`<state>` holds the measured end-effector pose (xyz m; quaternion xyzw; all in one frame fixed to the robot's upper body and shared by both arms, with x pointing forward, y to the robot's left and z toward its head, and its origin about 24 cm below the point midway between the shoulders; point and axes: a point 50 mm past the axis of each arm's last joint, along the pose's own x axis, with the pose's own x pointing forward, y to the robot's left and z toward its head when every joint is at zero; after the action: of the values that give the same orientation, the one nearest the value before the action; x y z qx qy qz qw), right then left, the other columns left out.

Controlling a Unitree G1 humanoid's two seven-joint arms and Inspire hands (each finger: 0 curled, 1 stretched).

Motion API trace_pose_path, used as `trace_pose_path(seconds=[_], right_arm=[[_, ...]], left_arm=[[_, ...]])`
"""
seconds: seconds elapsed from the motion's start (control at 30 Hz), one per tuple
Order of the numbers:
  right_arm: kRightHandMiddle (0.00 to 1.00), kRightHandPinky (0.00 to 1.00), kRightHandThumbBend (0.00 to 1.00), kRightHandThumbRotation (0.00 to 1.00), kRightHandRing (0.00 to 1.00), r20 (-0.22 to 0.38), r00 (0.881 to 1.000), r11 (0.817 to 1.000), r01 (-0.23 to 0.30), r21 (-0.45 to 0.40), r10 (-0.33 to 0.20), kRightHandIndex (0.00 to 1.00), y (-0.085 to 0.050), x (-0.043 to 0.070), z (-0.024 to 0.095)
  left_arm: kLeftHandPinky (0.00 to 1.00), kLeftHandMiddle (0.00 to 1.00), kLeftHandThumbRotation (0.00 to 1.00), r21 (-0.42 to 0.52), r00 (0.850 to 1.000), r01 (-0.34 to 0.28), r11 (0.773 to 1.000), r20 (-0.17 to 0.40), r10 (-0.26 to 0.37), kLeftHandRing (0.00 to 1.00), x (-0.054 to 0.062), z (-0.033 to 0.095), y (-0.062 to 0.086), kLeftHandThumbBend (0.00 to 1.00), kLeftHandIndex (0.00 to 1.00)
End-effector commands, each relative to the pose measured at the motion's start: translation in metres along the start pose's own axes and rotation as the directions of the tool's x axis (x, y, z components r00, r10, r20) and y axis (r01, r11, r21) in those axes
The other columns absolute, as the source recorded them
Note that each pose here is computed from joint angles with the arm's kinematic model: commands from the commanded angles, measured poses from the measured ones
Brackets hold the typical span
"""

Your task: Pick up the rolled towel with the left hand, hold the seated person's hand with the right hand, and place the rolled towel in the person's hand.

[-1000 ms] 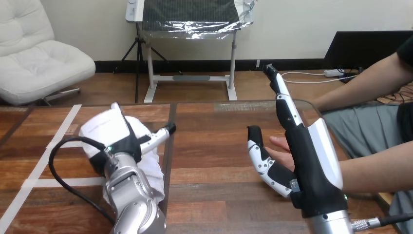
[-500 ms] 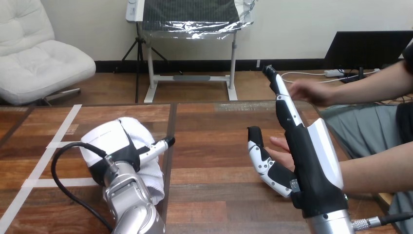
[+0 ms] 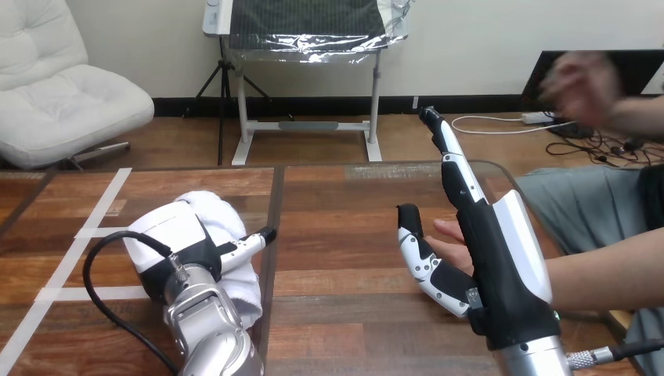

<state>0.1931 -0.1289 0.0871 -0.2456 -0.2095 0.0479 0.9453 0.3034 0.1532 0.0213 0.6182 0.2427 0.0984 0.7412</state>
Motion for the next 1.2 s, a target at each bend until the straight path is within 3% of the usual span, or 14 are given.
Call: trace_pose_path(seconds=[0.0,0.7,1.17], right_arm=[[1.00,1.00,0.00,0.00,1.00,0.082,0.996,0.999,0.031,-0.025,-0.029,0.99,-0.009,0.009,0.013],[1.00,1.00,0.00,0.00,1.00,0.083,0.996,0.999,0.021,-0.029,-0.018,0.97,-0.011,0.008,0.013],[1.00,1.00,0.00,0.00,1.00,0.086,0.996,0.999,0.022,-0.040,-0.019,0.97,-0.011,0.008,0.014]], left_arm=[[0.66,0.86,0.97,0.024,1.000,-0.003,1.000,0.014,0.003,0.79,0.005,0.008,0.006,0.99,0.91],[0.57,0.79,0.99,0.130,0.998,0.060,0.990,-0.010,-0.059,0.69,0.010,0.005,-0.006,0.99,0.88],[0.40,0.60,0.96,0.229,0.995,0.098,0.969,-0.013,-0.098,0.48,0.011,0.004,-0.009,0.89,0.81]])
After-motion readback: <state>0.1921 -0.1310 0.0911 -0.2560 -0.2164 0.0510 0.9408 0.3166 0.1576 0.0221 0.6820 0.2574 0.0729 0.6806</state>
